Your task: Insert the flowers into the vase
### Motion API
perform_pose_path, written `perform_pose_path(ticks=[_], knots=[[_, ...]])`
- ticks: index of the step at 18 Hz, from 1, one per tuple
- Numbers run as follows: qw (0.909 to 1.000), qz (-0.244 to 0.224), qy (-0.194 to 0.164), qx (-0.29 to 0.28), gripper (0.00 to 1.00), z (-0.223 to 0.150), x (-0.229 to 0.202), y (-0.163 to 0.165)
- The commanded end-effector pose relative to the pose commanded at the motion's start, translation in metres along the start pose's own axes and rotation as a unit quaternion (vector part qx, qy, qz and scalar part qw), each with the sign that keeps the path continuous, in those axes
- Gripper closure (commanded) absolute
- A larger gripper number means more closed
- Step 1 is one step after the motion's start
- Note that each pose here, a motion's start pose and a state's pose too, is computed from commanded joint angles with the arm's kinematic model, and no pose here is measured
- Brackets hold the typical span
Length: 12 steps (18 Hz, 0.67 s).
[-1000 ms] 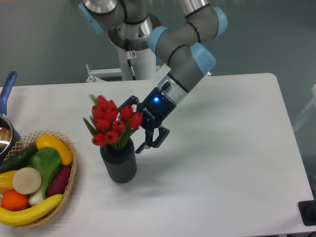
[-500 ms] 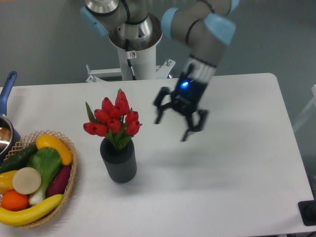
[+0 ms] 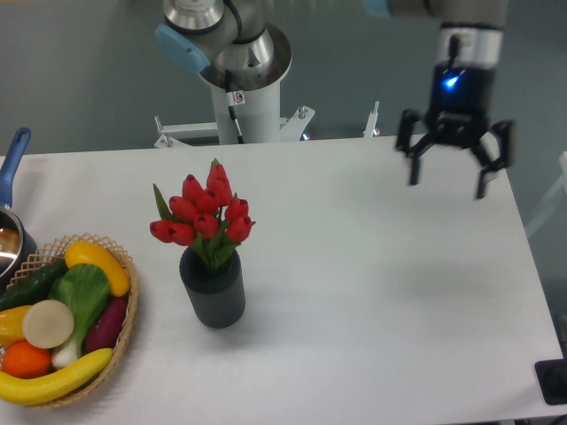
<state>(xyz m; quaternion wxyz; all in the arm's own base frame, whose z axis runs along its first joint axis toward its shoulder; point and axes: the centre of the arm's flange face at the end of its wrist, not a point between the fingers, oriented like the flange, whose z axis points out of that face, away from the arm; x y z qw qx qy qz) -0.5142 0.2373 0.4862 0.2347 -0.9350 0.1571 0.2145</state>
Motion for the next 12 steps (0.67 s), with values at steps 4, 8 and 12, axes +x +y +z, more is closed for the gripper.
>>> perform_pose_path(ticks=[4,8,12], knots=[[0.9991,0.031,0.021,-0.022,0.00,-0.037,-0.013,0.042],[0.9962,0.069,0.040,-0.035,0.00,-0.049,-0.010,0.072],[0.9921,0.110,0.048,-0.036,0.00,-0.053,-0.005,0.090]])
